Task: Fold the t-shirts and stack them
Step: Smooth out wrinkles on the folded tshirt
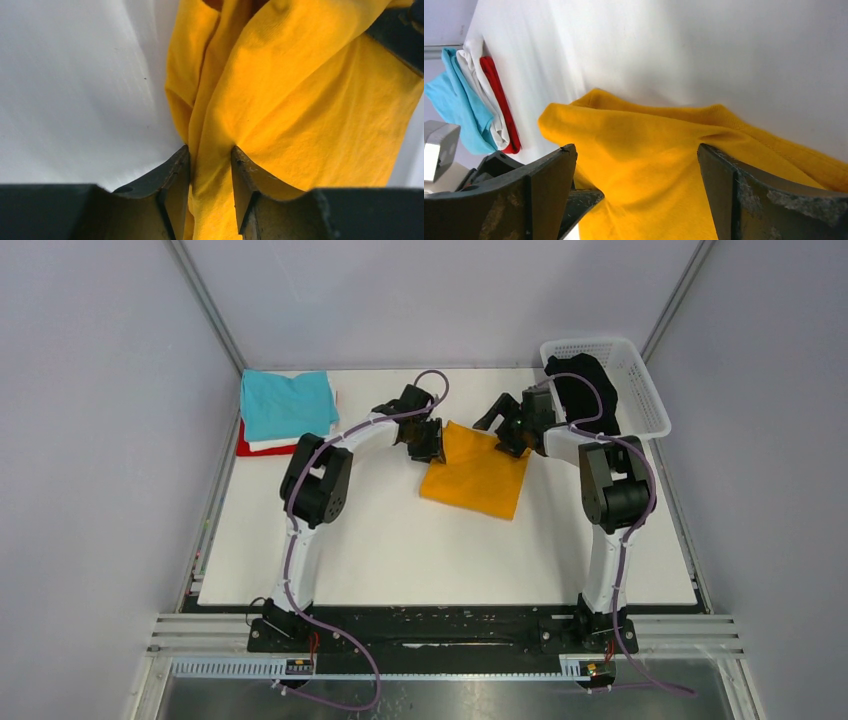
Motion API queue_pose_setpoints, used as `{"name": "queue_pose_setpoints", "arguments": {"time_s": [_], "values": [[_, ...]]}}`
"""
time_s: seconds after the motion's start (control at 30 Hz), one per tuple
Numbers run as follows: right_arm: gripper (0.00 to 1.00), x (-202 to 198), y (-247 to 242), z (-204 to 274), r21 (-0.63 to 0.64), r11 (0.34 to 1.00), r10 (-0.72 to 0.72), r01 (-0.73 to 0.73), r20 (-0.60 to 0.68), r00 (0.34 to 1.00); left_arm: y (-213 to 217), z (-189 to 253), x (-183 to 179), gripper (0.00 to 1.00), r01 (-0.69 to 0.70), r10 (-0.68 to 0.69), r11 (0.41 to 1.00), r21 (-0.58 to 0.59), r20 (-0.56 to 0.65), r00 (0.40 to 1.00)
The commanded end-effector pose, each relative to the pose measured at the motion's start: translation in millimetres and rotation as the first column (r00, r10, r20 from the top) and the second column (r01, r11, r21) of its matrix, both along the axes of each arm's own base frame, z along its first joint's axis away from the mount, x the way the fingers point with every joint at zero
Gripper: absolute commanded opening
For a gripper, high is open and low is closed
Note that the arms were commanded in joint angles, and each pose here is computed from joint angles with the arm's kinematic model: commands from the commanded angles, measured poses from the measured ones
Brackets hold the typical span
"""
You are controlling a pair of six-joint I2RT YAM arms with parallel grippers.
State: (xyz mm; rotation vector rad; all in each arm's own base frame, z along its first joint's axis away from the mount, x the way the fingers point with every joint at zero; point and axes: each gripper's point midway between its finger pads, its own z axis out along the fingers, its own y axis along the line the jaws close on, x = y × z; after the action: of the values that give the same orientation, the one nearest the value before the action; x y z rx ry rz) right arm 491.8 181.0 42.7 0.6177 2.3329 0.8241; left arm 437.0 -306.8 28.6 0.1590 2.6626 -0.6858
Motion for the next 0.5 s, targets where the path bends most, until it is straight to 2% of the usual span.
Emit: {"name": "queue_pose_setpoints", "arguments": {"time_s": [0.0, 0.13, 0.2, 0.33, 0.47], "values": [[0.99, 10, -7, 11, -0.019, 0.999, -0.038, 0.039, 0.019, 0.999, -4, -18, -9, 0.34, 0.016, -0.014, 0.998, 0.06, -0.037, 0.999], [1.0, -14, -8, 57, -0.021, 1.0, 0.017, -0.015, 0.086, 0.996, -5, -19, -7, 0.29, -0.012, 0.015, 0.992, 0.122, -0.022, 1.0], [0.99, -44, -17, 76, -0.035, 0.999, 0.012, -0.008, 0.114, 0.993, -6, -22, -9, 0.24, -0.029, 0.031, 0.985, 0.17, -0.013, 0.999], [0.99, -95, -46, 90, -0.103, 0.993, -0.035, 0.05, 0.143, 0.989, -3, -22, -12, 0.0, -0.059, 0.06, 0.962, 0.266, 0.005, 0.998], [0.99, -136, -69, 97, -0.167, 0.982, -0.066, 0.094, 0.165, 0.984, 20, -3, -5, 0.0, -0.133, 0.092, 0.911, 0.39, 0.122, 0.988]]}}
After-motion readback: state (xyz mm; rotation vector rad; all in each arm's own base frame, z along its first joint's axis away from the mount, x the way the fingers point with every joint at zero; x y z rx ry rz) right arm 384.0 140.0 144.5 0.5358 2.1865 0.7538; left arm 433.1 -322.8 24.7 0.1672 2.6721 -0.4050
